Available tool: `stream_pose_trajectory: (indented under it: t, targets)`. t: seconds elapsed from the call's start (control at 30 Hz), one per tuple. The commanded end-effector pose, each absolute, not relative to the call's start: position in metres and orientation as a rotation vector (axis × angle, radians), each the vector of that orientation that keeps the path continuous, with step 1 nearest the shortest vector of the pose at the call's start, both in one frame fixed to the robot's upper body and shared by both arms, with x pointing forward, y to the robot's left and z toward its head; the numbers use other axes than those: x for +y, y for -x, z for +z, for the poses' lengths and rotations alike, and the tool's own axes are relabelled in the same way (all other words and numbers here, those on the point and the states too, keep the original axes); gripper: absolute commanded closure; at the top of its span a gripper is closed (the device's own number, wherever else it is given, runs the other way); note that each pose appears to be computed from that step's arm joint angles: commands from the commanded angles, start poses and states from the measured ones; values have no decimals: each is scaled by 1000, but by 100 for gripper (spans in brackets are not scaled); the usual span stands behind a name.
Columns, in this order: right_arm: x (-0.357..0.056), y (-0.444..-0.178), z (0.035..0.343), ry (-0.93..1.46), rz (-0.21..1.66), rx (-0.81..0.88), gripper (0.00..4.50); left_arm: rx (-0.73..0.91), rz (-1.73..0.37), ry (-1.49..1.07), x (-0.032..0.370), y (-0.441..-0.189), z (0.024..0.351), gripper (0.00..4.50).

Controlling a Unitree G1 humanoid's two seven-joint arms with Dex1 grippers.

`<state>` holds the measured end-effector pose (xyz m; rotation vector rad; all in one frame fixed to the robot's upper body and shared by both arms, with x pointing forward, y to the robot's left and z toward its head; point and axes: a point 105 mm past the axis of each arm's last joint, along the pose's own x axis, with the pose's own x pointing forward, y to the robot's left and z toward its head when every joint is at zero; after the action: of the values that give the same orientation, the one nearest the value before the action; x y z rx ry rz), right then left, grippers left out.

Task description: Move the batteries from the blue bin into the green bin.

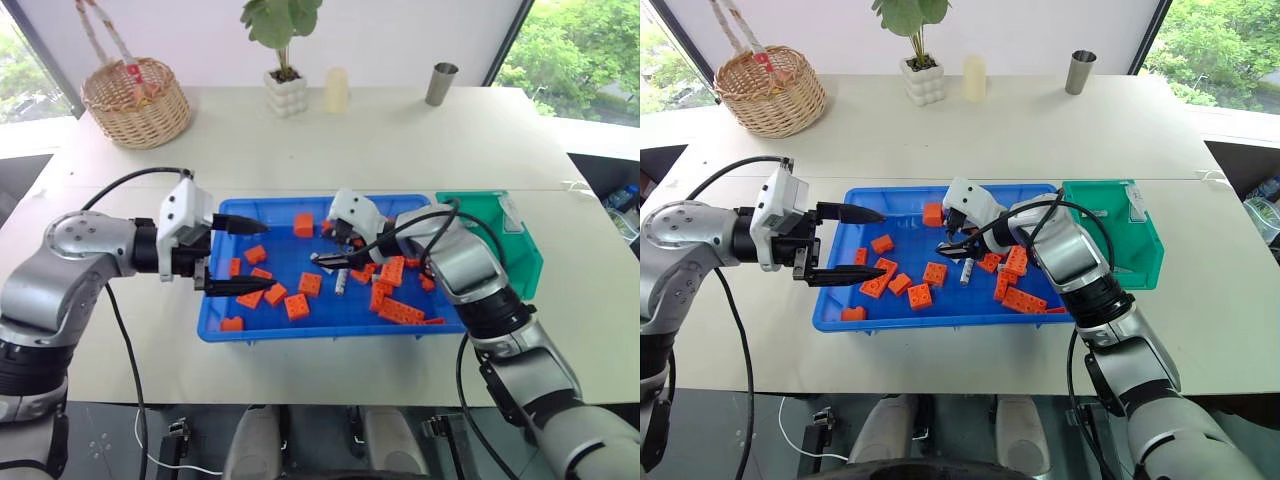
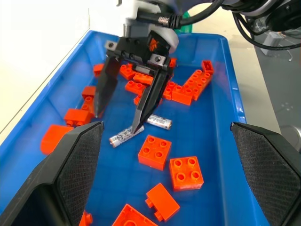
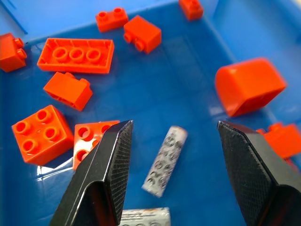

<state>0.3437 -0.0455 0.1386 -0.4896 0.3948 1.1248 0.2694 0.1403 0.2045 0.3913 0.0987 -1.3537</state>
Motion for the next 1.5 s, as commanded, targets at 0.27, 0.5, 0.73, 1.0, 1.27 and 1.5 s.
stream_pose_trajectory:
  t: [0.27, 0.5, 0.73, 1.0, 1.27, 1.5]
  targets:
    - [-48, -350, 114, 565, 1114, 423, 158, 38, -1362, -420, 135, -272, 214, 0]
    - [-46, -342, 120, 512, 1175, 419, 442, 25, -1352, -415, 135, -273, 216, 0]
    - [-52, -339, 183, 264, 1146, 354, 441, 33, -1360, -401, 134, -275, 212, 0]
    - [-183, -355, 246, 198, 695, 278, 441, 27, -1392, -386, 127, -273, 208, 0]
    - [-280, -323, 228, 316, 466, 409, 441, 2, -1407, -437, 124, -284, 213, 0]
    - [-289, -326, 208, 377, 422, 427, 253, -6, -1427, -456, 119, -291, 211, 0]
